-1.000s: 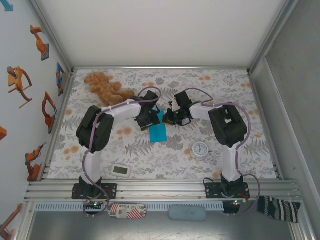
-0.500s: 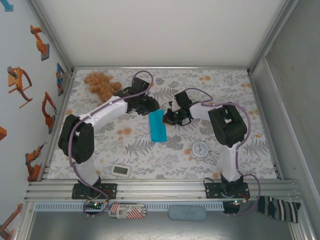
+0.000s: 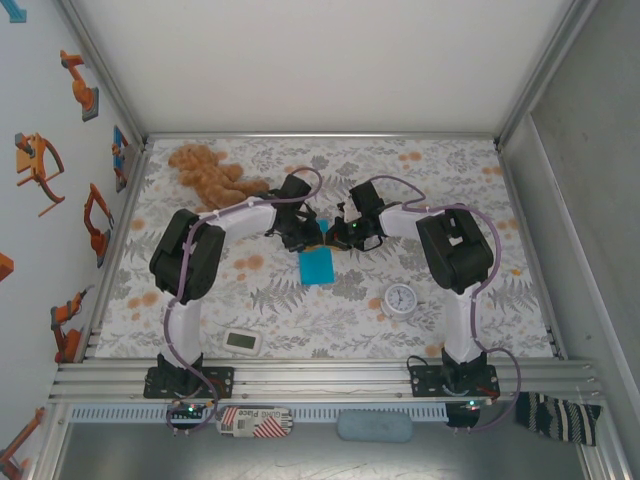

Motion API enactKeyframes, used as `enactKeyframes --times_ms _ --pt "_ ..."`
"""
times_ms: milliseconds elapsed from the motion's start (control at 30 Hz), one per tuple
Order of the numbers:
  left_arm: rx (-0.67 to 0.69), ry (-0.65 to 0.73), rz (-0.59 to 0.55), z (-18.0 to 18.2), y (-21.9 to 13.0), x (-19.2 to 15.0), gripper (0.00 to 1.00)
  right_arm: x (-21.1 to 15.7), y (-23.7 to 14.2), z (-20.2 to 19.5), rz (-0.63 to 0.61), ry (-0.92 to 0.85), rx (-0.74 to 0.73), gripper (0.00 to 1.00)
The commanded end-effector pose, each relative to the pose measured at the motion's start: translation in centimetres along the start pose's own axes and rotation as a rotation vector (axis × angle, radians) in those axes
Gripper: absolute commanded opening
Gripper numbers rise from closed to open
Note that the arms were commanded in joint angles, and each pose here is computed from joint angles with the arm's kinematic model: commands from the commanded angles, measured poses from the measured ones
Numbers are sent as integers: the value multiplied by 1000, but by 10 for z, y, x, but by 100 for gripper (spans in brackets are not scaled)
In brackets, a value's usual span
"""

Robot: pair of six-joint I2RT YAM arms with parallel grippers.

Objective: Fold a paper plane with a square sheet of paper (pick it up from the middle)
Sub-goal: First fold the square sheet of paper in half at the center of the table.

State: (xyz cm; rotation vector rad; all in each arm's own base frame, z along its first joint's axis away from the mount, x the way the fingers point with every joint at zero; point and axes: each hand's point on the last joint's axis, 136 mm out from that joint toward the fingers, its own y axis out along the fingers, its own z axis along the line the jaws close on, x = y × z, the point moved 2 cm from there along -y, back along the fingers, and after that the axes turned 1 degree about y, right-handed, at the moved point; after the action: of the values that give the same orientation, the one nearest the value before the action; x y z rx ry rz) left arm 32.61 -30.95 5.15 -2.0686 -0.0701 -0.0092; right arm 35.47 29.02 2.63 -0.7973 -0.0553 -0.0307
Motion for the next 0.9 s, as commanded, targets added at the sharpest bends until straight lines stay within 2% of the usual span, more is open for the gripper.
enactKeyframes --times_ms 0,267,433,667,867 --pt "-3 31 33 -3 4 1 20 -54 29 -102 140 145 -349 0" --pt "-13 29 66 5 16 -3 18 -55 30 -107 146 154 -369 0" --pt "4 32 69 22 14 -4 17 -58 29 -112 154 164 -392 0" --pt "-3 36 77 43 8 -6 17 -64 30 -120 180 169 -422 0" --pt "34 49 58 62 -12 -12 17 -66 29 -123 189 160 -444 0"
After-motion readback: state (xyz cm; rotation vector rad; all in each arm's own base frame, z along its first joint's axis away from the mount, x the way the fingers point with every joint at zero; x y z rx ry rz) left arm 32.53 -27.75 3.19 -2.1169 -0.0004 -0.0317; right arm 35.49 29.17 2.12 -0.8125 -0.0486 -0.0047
